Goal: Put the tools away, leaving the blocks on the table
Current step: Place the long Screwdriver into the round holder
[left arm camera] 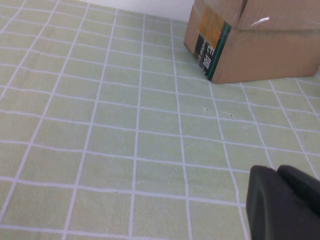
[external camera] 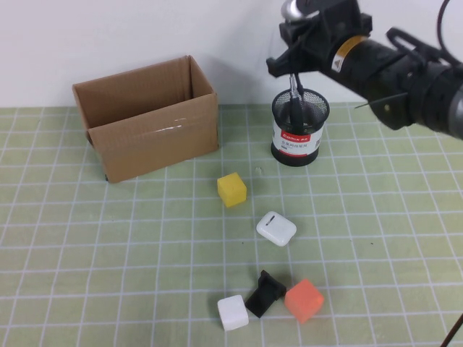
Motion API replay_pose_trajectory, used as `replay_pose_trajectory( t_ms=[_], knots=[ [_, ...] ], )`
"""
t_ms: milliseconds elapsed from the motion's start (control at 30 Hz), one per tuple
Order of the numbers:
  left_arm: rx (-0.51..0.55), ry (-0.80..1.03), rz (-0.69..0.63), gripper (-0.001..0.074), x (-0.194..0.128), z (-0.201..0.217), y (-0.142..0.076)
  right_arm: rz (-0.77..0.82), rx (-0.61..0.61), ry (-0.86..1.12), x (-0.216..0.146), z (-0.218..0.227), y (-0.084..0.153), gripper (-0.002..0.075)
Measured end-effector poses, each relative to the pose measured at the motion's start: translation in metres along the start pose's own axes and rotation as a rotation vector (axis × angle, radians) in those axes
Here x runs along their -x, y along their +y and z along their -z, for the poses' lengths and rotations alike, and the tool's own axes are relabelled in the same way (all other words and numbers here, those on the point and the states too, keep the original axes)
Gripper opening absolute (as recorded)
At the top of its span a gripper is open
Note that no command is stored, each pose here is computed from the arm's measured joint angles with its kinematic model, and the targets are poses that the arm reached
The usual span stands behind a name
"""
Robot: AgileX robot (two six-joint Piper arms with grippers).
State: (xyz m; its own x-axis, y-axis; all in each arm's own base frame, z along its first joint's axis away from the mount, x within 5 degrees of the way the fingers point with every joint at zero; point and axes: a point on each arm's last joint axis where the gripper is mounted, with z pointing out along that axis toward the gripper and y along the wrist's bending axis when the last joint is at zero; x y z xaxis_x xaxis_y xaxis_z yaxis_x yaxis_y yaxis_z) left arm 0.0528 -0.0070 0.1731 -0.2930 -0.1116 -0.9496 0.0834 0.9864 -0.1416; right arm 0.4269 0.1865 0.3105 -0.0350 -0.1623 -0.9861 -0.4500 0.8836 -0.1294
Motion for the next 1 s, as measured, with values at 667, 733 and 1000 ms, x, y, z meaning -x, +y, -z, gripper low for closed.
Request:
replay_pose_trajectory(
  t_ms=[667, 733, 1000],
  knots=[
    [0.000, 0.000, 0.000, -0.0004, 0.000, 0.000, 0.000, 0.048, -0.015, -0.012, 0.020, 0.014, -0.004, 0.0120],
    [0.000, 0.000, 0.000, -0.0004, 0.000, 0.000, 0.000, 0.049, -0.024, 0.007, 0.027, 0.020, -0.005, 0.0120],
    [0.000, 0.000, 0.000, -0.0004, 0.000, 0.000, 0.000, 0.048, -0.052, 0.139, 0.034, 0.037, -0.010, 0.0066]
  ],
)
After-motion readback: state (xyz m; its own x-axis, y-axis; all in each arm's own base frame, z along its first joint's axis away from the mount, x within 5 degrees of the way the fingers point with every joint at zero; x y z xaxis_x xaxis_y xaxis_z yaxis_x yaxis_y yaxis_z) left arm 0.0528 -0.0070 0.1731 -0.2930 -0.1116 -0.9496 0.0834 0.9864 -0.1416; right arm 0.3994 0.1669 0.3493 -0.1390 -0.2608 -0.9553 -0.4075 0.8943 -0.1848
